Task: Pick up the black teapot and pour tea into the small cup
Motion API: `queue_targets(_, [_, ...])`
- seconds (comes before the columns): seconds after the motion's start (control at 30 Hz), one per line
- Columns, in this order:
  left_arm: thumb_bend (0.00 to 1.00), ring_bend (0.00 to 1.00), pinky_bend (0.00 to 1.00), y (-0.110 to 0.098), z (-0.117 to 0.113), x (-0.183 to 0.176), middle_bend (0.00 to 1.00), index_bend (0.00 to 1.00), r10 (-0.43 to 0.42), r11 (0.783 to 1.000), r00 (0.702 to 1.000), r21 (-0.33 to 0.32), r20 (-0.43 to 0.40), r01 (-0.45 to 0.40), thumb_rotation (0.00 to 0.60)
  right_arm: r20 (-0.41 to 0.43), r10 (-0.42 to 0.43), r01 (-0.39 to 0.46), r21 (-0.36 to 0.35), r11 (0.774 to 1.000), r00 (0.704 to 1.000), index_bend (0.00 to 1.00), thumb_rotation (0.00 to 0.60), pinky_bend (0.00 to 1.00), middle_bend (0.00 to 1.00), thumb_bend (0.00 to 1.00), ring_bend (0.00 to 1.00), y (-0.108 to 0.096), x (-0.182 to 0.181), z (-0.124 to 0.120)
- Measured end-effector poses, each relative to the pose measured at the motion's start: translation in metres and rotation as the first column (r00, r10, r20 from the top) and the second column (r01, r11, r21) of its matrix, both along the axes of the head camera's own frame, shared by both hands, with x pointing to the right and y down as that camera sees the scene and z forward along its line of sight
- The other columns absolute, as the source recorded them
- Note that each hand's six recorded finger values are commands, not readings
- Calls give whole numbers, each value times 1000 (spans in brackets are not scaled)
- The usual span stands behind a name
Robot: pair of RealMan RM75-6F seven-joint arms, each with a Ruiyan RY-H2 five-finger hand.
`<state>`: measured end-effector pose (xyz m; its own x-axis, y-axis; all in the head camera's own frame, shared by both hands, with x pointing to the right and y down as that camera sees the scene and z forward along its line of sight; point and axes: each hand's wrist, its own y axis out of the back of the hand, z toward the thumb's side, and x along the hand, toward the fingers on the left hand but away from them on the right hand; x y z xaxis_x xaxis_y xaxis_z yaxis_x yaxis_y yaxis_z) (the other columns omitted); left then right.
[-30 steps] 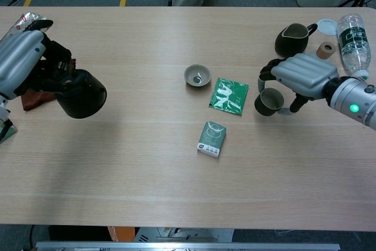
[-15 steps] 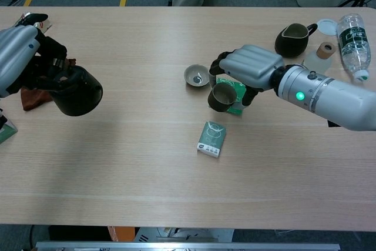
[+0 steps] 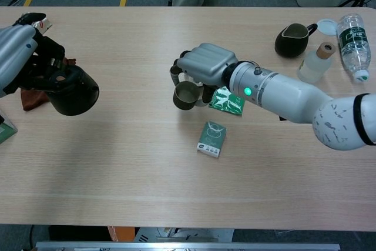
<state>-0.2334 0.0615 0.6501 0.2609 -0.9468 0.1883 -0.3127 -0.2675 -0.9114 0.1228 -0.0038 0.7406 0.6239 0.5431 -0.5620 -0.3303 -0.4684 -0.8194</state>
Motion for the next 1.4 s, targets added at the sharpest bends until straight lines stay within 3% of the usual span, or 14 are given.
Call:
queue_targets(0.67, [301,773,56,2,0,-6,976,875,-4,1000,1000,-4,20,4,543,-56,-60,60,-8,998,997,446,600,272,284,184,166,6,-57,35])
queue_targets(1.23, [302,772,56,3,2,-12,976,874,-14,1000,999,-12,30,14,544,-100,-70,68,-26,997,992,446,600,270,284,183,166,8,-70,54])
queue_targets(1.4, [303,772,56,3,2,-13,976,874,-17,1000,999,-12,31,18,543,-101,-73,70,-28,997,992,379,600,244,284,184,160,9,-71,56])
